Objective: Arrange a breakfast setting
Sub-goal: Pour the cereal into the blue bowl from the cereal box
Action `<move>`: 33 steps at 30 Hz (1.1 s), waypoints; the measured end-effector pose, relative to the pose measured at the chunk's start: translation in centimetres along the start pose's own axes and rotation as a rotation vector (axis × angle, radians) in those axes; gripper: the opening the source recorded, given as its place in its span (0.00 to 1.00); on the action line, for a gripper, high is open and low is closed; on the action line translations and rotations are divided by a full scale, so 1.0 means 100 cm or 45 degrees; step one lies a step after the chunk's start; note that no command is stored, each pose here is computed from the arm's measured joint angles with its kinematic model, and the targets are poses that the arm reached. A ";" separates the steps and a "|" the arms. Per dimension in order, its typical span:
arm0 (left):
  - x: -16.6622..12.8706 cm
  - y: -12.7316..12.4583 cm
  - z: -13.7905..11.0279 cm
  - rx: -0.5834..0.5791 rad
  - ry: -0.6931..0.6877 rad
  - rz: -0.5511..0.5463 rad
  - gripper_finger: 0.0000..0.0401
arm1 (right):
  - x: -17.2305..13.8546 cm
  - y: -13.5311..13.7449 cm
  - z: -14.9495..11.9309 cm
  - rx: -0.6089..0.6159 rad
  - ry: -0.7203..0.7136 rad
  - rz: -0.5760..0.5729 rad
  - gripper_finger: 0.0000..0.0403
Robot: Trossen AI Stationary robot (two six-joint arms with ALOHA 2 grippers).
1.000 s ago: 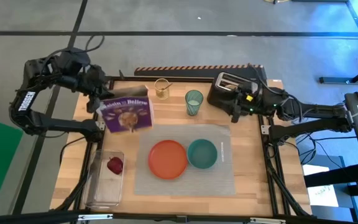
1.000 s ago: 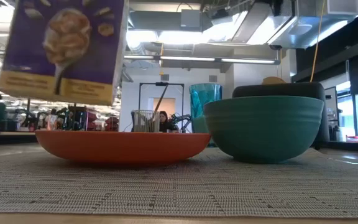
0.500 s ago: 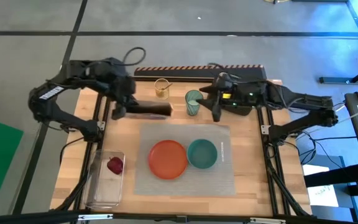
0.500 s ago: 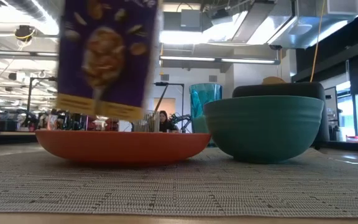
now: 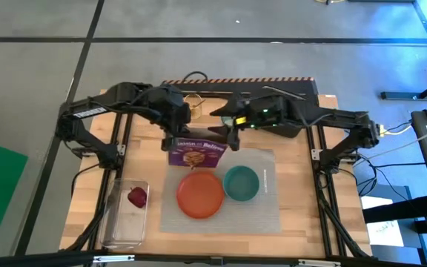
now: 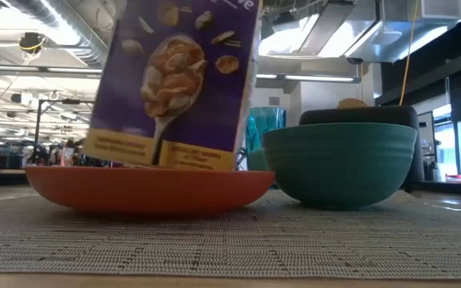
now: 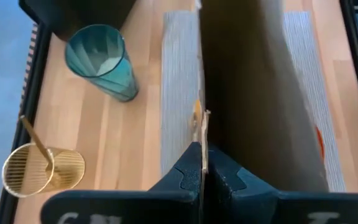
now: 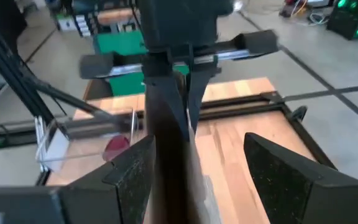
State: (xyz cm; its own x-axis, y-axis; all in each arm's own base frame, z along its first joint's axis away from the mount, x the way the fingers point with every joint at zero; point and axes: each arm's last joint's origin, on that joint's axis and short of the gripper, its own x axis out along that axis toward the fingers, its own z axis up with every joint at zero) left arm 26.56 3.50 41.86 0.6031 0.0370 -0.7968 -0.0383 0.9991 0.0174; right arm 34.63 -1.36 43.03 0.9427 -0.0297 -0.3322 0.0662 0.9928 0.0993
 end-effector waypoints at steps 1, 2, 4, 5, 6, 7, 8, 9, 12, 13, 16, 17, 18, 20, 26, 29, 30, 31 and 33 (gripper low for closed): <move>0.002 -0.001 0.001 0.008 0.004 -0.003 0.00 | 0.005 0.000 -0.004 -0.003 0.038 0.006 0.59; 0.003 -0.003 0.002 0.022 0.001 -0.007 0.00 | 0.010 -0.001 -0.007 -0.008 0.063 0.008 0.59; 0.005 -0.005 0.003 0.049 -0.009 -0.003 0.00 | 0.017 -0.001 -0.013 -0.007 0.115 0.008 0.59; 0.005 -0.006 0.004 0.054 -0.011 0.004 0.00 | 0.022 -0.001 -0.018 -0.006 0.151 0.012 0.59; 0.005 -0.007 0.004 0.059 -0.018 0.012 0.00 | 0.026 -0.001 -0.020 -0.006 0.167 0.019 0.59; 0.005 -0.007 0.005 0.061 -0.026 0.017 0.00 | 0.029 -0.002 -0.023 -0.005 0.188 0.021 0.59; 0.005 -0.008 0.005 0.063 -0.033 0.018 0.00 | 0.032 -0.002 -0.026 -0.005 0.216 0.021 0.59; 0.005 -0.008 0.006 0.065 -0.042 0.021 0.00 | 0.034 -0.002 -0.027 -0.004 0.230 0.023 0.59; 0.005 -0.010 0.008 0.073 -0.064 0.016 0.00 | 0.038 -0.002 -0.032 -0.003 0.267 0.021 0.59; 0.005 -0.012 0.009 0.077 -0.072 0.013 0.00 | 0.039 -0.003 -0.033 -0.003 0.280 0.018 0.58; 0.005 -0.015 0.009 0.090 -0.081 0.003 0.00 | 0.041 -0.003 -0.037 -0.002 0.323 0.006 0.51; 0.005 -0.016 0.010 0.094 -0.089 -0.001 0.00 | 0.041 -0.003 -0.039 -0.002 0.338 0.004 0.47; 0.005 -0.017 0.011 0.097 -0.099 -0.003 0.00 | 0.041 -0.003 -0.040 -0.002 0.349 0.003 0.43; 0.004 -0.019 0.012 0.101 -0.112 -0.006 0.00 | 0.042 -0.003 -0.041 0.001 0.366 0.019 0.31; 0.005 -0.020 0.015 0.100 -0.154 -0.006 0.00 | 0.041 -0.002 -0.043 -0.026 0.400 0.085 0.02; 0.002 -0.019 0.020 0.073 -0.217 0.024 0.05 | 0.043 -0.002 -0.045 -0.021 0.410 0.063 0.01; 0.001 -0.019 0.019 0.070 -0.214 0.046 0.07 | 0.044 -0.003 -0.046 -0.021 0.417 0.053 0.01; 0.000 -0.018 0.019 0.065 -0.224 0.071 0.10 | 0.044 -0.003 -0.047 -0.021 0.420 0.041 0.01; -0.006 -0.017 0.020 0.059 -0.273 0.116 0.16 | 0.043 -0.003 -0.046 -0.022 0.413 0.025 0.00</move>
State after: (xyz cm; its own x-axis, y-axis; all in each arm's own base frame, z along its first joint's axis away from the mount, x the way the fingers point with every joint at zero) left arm 27.83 1.80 43.56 0.7543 0.1253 -0.6445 -0.0664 0.9911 0.1150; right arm 37.16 -1.29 37.28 0.7902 0.0252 -0.6123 0.0406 0.9948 0.0934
